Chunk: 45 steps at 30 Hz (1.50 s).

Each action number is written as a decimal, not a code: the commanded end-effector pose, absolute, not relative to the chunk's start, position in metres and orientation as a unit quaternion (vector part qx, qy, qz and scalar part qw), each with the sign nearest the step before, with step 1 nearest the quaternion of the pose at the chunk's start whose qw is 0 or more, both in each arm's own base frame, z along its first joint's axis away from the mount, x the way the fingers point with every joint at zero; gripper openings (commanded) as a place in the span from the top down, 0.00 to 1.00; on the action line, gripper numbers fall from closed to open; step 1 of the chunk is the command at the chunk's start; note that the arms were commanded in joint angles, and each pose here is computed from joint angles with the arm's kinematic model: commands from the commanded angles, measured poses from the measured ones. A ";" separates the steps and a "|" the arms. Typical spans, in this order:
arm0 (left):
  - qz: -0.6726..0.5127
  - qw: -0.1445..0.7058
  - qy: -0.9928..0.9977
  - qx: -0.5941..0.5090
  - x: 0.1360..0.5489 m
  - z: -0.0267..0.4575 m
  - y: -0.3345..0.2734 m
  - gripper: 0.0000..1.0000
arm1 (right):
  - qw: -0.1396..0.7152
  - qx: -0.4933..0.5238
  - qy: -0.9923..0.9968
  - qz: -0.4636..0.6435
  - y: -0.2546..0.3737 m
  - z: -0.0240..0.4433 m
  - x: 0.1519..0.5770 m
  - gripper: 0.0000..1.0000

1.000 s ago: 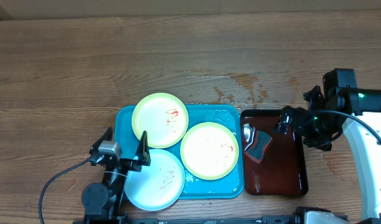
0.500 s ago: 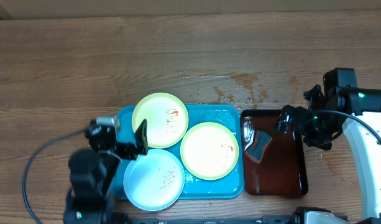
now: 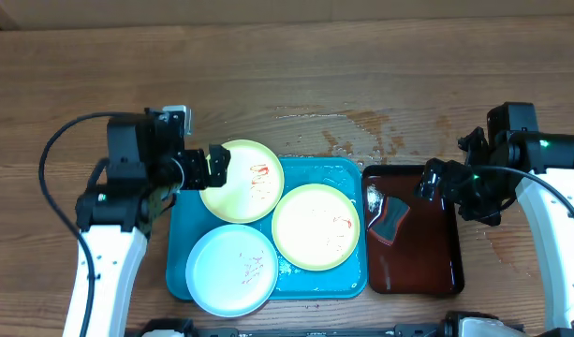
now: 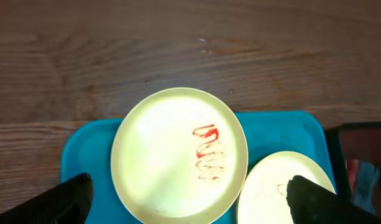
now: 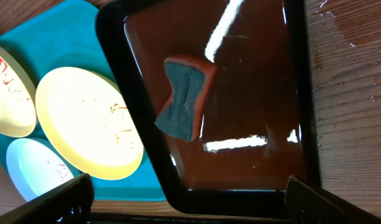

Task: Clean dirty plates on tray and stack at the side
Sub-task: 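Move the left gripper to the rim of the top-left cream plate, then lower the right gripper onto the green sponge and pinch it closed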

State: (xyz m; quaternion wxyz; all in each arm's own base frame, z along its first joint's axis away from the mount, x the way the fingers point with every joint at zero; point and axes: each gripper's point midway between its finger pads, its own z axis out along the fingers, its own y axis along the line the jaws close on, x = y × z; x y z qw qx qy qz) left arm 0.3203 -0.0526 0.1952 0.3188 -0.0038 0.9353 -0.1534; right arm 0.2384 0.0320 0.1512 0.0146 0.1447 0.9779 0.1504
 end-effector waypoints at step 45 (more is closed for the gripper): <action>-0.161 0.299 0.940 0.021 0.327 0.187 -0.058 0.00 | -0.100 0.292 0.949 0.071 0.113 0.039 0.215 0.08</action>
